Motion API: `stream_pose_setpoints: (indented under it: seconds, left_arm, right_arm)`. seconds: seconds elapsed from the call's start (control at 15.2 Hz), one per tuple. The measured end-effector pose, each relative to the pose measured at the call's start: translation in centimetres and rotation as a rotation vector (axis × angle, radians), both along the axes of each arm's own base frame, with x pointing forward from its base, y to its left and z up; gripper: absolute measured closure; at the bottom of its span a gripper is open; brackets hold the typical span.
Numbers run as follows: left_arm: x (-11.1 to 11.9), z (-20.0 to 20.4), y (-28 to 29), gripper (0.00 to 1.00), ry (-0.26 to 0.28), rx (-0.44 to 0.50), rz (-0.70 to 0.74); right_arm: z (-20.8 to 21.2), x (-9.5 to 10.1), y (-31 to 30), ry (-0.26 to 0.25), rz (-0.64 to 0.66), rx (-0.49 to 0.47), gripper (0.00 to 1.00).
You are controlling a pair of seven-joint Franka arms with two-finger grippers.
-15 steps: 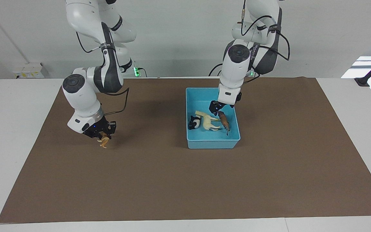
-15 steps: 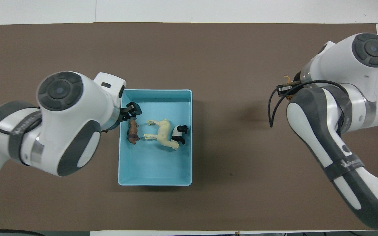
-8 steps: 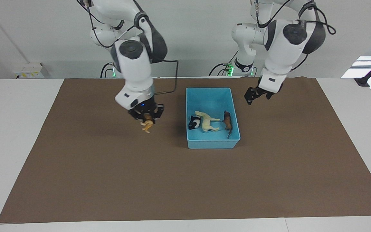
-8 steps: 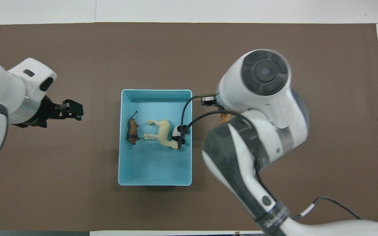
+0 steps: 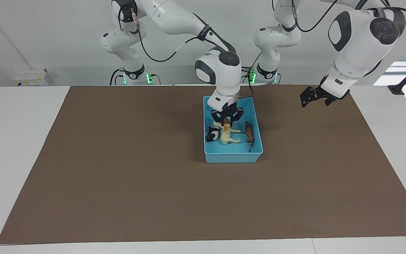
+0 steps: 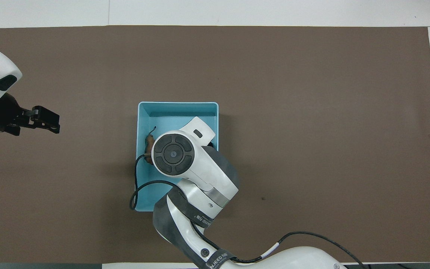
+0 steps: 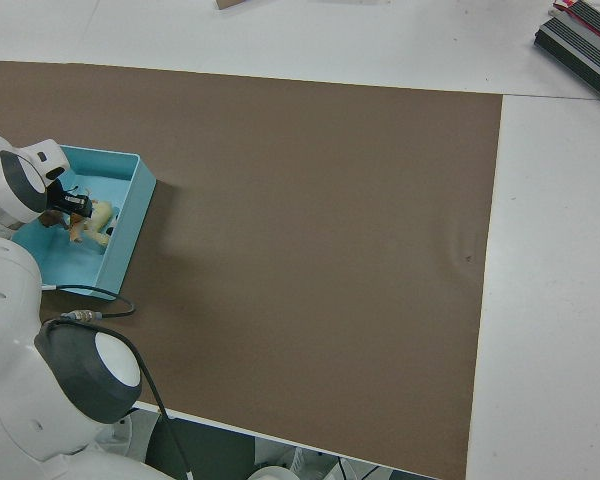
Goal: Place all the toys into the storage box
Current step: 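Drop the tiger in the box with the right gripper while the left gripper withdraws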
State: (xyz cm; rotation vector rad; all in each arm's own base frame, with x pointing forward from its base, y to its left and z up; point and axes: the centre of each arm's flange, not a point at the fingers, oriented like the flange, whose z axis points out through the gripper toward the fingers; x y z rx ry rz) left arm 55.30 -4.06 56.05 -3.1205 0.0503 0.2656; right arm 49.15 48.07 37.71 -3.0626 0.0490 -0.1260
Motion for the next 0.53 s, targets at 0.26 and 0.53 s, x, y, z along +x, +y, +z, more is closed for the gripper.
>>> stream_pose_setpoints:
  seconds: [0.26,0.53]
  left_arm:
    - [-0.2,0.6,0.5,0.0,0.011,-0.002,-0.008]
    - [-0.4,1.0,0.0,0.0,0.001,-0.003,-0.021]
  right_arm:
    - [2.9,1.1,-0.4,-0.01,-0.091,0.018,0.1]
    - [7.7,5.3,-5.6,-0.034,-0.179,0.012,0.0]
